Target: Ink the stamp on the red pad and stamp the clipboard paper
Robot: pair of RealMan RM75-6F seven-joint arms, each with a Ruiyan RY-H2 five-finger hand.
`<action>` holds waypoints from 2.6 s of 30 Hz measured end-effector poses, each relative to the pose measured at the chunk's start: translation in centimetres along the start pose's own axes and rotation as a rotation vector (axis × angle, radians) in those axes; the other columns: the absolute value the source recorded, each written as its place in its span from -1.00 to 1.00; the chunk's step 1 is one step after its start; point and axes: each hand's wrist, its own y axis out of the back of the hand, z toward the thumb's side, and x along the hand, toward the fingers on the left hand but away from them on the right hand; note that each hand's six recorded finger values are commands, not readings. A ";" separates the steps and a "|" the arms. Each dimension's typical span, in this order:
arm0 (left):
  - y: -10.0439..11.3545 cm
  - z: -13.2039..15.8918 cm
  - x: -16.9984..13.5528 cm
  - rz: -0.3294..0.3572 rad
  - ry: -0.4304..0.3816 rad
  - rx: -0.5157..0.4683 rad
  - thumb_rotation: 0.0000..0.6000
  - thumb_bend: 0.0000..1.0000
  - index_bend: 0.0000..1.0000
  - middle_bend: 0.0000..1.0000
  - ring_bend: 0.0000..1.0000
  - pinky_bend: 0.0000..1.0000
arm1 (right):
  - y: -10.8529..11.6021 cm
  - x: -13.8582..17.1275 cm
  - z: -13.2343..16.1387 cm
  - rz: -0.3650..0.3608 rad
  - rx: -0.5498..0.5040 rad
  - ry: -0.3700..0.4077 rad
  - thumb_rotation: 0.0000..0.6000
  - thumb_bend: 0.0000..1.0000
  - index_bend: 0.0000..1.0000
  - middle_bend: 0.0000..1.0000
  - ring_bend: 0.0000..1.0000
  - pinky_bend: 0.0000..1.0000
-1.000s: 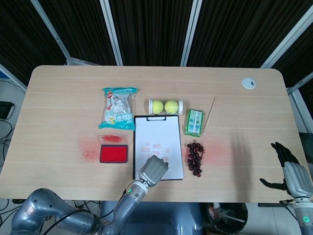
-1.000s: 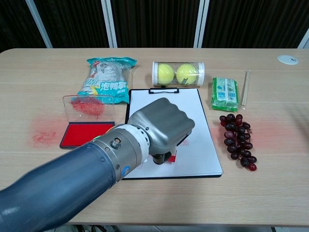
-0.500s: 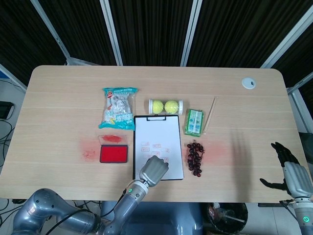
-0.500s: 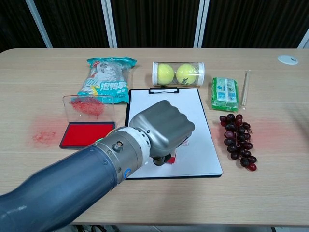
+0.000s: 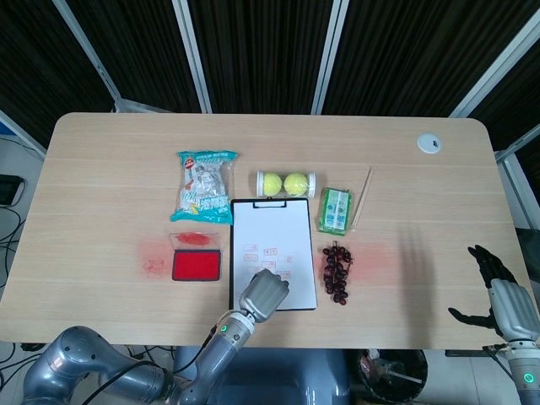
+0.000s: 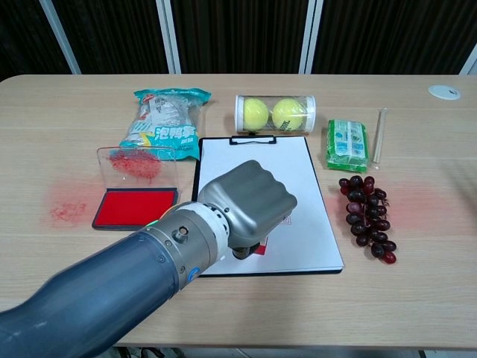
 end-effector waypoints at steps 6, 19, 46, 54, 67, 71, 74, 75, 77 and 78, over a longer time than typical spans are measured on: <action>-0.4 0.0 -0.1 -0.002 0.001 0.002 1.00 -0.13 0.38 0.47 0.87 1.00 | 0.0 0.0 0.0 0.002 -0.004 -0.002 1.00 -0.66 -1.00 -1.00 -1.00 -0.73; -1.0 0.2 -0.2 -0.011 -0.008 0.006 1.00 -0.13 0.40 0.50 0.87 1.00 | 0.0 0.1 0.0 0.003 -0.009 -0.002 1.00 -0.66 -1.00 -1.00 -1.00 -0.73; -0.5 0.1 -0.1 0.004 -0.011 0.009 1.00 -0.12 0.41 0.51 0.87 1.00 | 0.0 0.1 0.0 0.002 -0.011 -0.002 1.00 -0.66 -1.00 -1.00 -1.00 -0.73; 0.0 -0.2 -0.1 0.018 -0.007 0.008 1.00 -0.12 0.41 0.51 0.87 1.00 | 0.1 0.1 -0.1 0.001 -0.011 -0.003 1.00 -0.66 -1.00 -1.00 -1.00 -0.73; 3.2 -2.4 -0.6 0.100 0.028 -0.056 1.00 -0.12 0.41 0.51 0.87 1.00 | 0.1 0.1 -0.1 -0.002 -0.009 -0.002 1.00 -0.66 -1.00 -1.00 -1.00 -0.73; 3.8 -3.9 -1.1 0.116 0.051 -0.060 1.00 -0.12 0.41 0.51 0.87 1.00 | 0.1 0.1 0.0 -0.003 -0.007 0.000 1.00 -0.66 -1.00 -1.00 -1.00 -0.73; 4.2 -4.9 -1.7 0.129 0.065 -0.067 1.00 -0.12 0.41 0.51 0.87 1.00 | 0.1 0.1 0.0 -0.005 -0.005 0.000 1.00 -0.66 -1.00 -1.00 -1.00 -0.73; 4.3 -5.2 -1.8 0.133 0.069 -0.069 1.00 -0.12 0.41 0.51 0.87 1.00 | 0.1 0.2 0.0 -0.005 -0.005 0.000 1.00 -0.66 -1.00 -1.00 -1.00 -0.73; 4.5 -6.1 -2.3 0.142 0.080 -0.071 1.00 -0.12 0.40 0.50 0.87 1.00 | 0.2 0.2 0.0 -0.006 -0.003 0.001 1.00 -0.66 -1.00 -1.00 -1.00 -0.73; 4.6 -6.5 -2.6 0.146 0.086 -0.071 1.00 -0.12 0.40 0.50 0.87 1.00 | 0.2 0.2 0.0 -0.006 -0.003 0.001 1.00 -0.66 -1.00 -1.00 -1.00 -0.73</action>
